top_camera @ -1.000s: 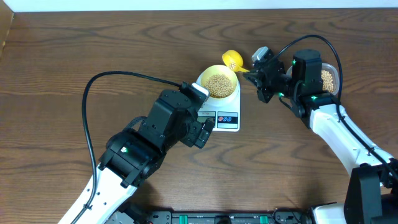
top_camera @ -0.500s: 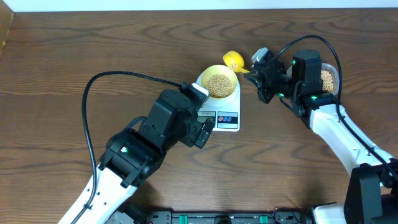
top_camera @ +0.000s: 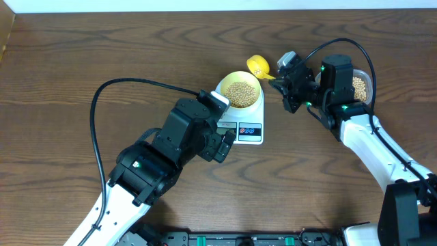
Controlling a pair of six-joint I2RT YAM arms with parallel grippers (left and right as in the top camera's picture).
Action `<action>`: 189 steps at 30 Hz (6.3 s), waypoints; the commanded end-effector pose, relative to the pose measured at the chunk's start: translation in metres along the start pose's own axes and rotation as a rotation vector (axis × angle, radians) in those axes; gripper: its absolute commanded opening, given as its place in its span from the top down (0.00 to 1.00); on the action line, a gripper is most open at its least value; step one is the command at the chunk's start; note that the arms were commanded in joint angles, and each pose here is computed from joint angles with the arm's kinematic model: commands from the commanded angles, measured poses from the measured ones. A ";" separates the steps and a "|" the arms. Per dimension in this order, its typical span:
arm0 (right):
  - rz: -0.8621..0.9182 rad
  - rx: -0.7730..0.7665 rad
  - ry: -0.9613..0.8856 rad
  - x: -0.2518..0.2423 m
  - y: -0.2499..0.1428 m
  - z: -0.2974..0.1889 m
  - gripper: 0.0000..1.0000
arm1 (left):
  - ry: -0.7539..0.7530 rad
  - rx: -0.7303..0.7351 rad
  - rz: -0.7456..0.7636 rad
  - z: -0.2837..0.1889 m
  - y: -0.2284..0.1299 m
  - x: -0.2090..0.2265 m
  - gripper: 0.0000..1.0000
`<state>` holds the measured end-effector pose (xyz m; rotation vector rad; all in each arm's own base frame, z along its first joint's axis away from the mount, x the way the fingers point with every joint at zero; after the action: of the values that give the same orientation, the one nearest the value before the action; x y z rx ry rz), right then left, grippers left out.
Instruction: Scoop item into bowl and weigh 50g on scale
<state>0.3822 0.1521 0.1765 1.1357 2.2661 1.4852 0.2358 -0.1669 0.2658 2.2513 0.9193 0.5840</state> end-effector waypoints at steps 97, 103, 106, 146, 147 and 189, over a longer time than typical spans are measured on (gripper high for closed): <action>-0.089 -0.049 0.046 0.002 0.008 0.000 0.99 | -0.008 0.007 0.014 0.001 -0.001 0.000 0.03; -0.121 -0.056 0.015 -0.003 0.010 -0.001 0.99 | -0.008 0.007 0.014 0.001 -0.001 0.000 0.03; -0.116 -0.057 0.083 0.006 0.009 -0.002 0.99 | -0.008 0.007 0.014 0.001 -0.001 0.000 0.03; -0.008 -0.048 -0.035 -0.014 0.008 -0.004 0.99 | -0.008 0.007 0.014 0.001 -0.001 0.000 0.03; 0.009 -0.047 -0.050 -0.016 0.008 -0.004 0.99 | -0.008 0.007 0.014 0.001 -0.001 0.000 0.03; 0.062 -0.187 0.046 -0.010 0.038 -0.011 0.99 | -0.008 0.007 0.014 0.001 -0.001 0.000 0.03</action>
<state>0.4011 0.1444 0.2143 1.1588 2.0696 1.7206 0.2358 -0.1669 0.2658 2.2513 0.9193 0.5840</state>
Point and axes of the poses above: each gripper's point midway between its finger pads, its own z axis out along the fingers, its own x axis along the line the jaws close on, y = z × x, the point moved 4 cm from there along -z, back along the fingers, and after that the axes turned 12 degrees about z, right-handed, at the moved point
